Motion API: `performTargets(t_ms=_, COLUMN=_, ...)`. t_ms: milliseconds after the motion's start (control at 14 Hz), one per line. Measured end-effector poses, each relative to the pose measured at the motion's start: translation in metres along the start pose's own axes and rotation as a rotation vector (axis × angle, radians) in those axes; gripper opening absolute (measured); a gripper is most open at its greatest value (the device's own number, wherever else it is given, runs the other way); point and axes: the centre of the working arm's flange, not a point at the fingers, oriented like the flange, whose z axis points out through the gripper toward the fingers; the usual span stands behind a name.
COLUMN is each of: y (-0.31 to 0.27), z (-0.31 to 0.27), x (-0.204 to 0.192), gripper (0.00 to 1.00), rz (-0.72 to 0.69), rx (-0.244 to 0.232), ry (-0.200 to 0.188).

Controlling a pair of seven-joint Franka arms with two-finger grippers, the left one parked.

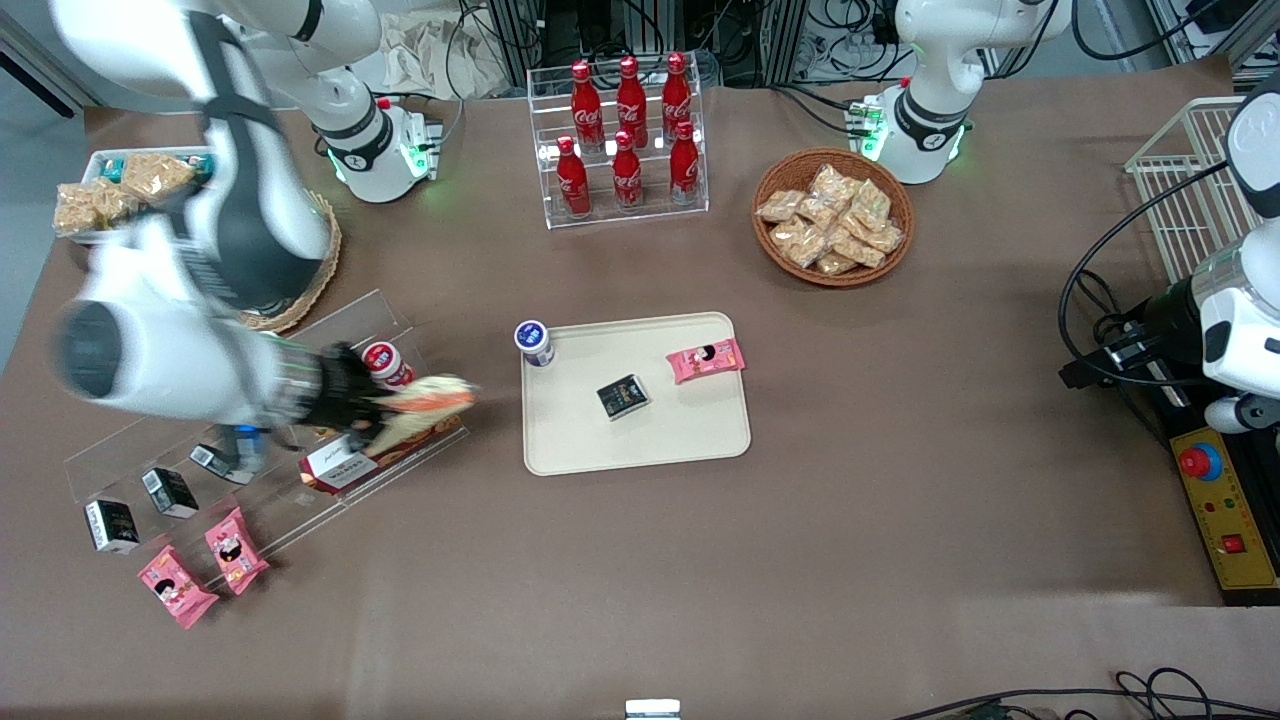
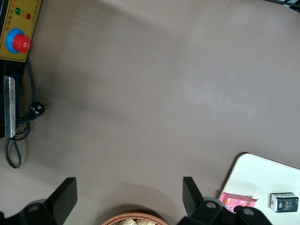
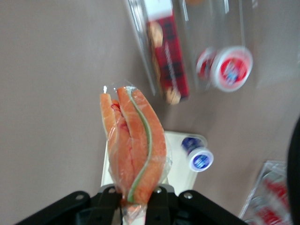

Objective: Place sandwich on tray
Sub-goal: 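Carry the sandwich over the white tray and lower it beside the black box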

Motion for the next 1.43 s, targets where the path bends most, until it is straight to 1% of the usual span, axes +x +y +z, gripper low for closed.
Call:
performTargets(t_ms=143, y=-0.012, z=0.054, x=-0.045, gripper=0.18, rz=0.071, rx=-0.004, ry=0.019)
performTargets(t_ms=286, y=-0.022, z=0.105, x=-0.074, gripper=0.18, rz=0.114, rx=0.005, ry=0.035)
performTargets(t_ms=429, y=-0.029, z=0.147, x=-0.094, gripper=0.18, rz=0.155, rx=0.029, ry=0.043)
performTargets(t_ms=571, y=-0.032, z=0.176, x=-0.110, gripper=0.18, rz=0.198, rx=0.057, ry=0.043)
performTargets(t_ms=857, y=-0.028, z=0.201, x=-0.144, gripper=0.18, rz=0.233, rx=0.095, ry=0.028)
performTargets(t_ms=1071, y=-0.021, z=0.222, x=-0.168, gripper=0.18, rz=0.245, rx=0.104, ry=0.027)
performTargets(t_ms=1214, y=-0.019, z=0.234, x=-0.174, gripper=0.18, rz=0.242, rx=0.108, ry=0.030)
performTargets(t_ms=1429, y=-0.018, z=0.245, x=-0.181, gripper=0.18, rz=0.221, rx=0.127, ry=0.037)
